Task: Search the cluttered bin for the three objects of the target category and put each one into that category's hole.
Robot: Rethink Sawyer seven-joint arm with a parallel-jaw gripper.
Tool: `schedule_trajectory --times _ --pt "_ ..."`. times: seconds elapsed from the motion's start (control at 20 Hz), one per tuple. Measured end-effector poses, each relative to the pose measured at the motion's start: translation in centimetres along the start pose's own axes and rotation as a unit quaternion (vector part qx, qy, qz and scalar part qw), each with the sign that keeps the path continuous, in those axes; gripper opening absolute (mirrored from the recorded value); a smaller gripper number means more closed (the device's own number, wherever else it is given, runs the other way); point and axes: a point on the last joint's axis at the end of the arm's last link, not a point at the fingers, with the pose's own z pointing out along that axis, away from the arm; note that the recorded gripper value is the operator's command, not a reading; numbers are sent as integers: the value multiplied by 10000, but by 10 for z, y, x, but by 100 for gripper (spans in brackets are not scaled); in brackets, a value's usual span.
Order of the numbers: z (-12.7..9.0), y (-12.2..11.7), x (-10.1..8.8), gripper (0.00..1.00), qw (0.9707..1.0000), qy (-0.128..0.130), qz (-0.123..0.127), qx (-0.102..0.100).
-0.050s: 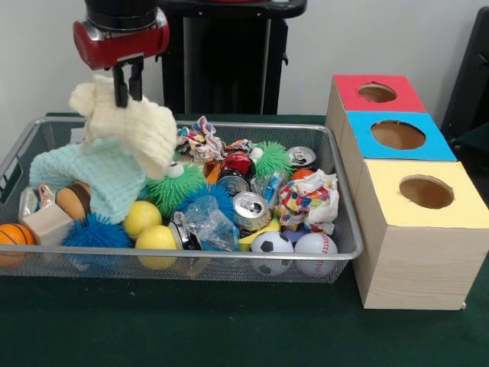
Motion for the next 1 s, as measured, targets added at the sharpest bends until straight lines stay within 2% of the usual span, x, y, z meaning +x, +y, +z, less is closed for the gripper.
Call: schedule_trajectory --times 0.45,0.6,0.75,1.0 --pt "-1 1 -14 100 9997 25 -156 176" --pt "-1 4 -21 100 9997 2 -187 178" --pt "2 8 -25 100 9998 -10 -192 100" --pt "12 16 -32 100 9998 -105 -98 -170"
